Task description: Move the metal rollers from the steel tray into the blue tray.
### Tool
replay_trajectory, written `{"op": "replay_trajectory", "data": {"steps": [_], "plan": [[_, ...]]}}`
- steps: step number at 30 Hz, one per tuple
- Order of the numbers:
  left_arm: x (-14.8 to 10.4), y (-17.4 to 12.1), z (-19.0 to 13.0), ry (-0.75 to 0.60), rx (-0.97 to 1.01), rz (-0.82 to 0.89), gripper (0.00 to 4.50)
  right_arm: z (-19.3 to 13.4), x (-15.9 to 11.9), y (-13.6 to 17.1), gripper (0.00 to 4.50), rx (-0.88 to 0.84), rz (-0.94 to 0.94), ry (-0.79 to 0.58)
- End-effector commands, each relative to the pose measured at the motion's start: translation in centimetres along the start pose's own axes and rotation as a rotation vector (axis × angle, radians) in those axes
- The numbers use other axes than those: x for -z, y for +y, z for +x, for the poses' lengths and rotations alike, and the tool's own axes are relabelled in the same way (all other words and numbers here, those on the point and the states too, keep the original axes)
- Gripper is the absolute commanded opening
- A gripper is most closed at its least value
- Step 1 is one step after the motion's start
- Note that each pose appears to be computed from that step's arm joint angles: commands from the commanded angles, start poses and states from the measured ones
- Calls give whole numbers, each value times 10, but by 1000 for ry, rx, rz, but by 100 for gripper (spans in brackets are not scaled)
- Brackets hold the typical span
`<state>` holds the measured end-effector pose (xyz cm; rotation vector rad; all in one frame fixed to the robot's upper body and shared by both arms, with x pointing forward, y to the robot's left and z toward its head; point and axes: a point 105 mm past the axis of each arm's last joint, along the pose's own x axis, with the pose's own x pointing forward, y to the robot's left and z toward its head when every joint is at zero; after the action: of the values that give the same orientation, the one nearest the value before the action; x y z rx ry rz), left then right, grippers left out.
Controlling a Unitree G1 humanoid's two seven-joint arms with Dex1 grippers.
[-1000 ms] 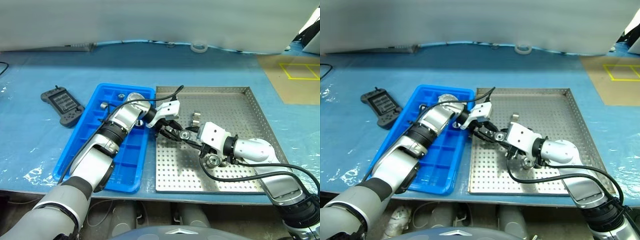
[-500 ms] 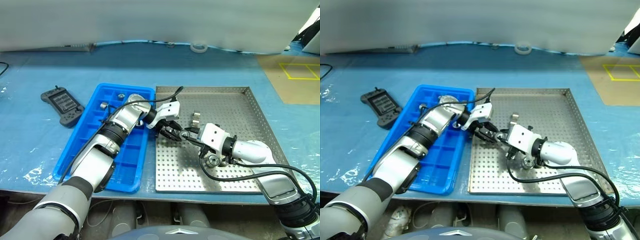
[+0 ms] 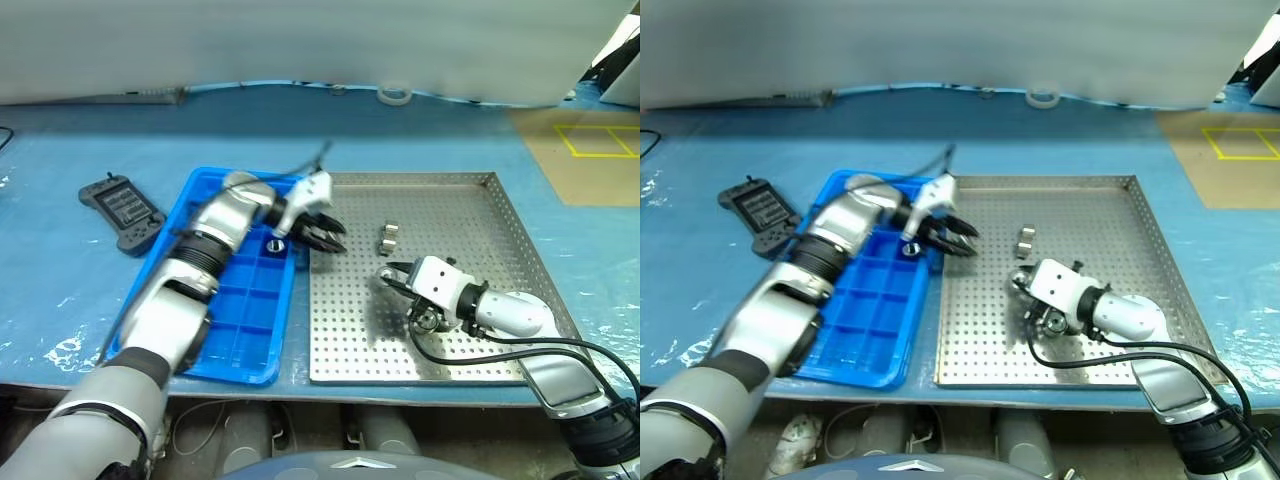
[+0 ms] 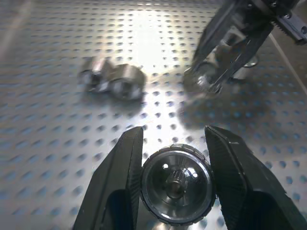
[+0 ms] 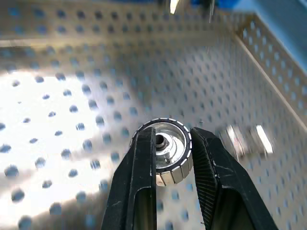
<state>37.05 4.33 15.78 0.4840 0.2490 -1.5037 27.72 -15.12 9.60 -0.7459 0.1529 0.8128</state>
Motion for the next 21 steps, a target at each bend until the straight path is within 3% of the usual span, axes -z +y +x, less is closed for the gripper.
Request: {"op": "replay_trajectory", "data": {"steps": [1, 6, 10, 16, 21], "plan": [[1, 7, -12, -2, -47, 2, 174, -2, -20, -6, 69, 34, -40, -48], [13, 10, -25, 36, -87, -4, 174, 4, -25, -3, 69, 23, -37, -58], [-5, 18, -34, -49, -157, -30, 174, 9, -32, -12, 69, 57, -29, -95], [-53, -1, -74, -300, -108, -136, 174, 11, -33, -18, 69, 60, -3, -112], [-55, -11, -109, -369, -179, -239, 174, 16, -33, -9, 69, 23, -10, -120]]}}
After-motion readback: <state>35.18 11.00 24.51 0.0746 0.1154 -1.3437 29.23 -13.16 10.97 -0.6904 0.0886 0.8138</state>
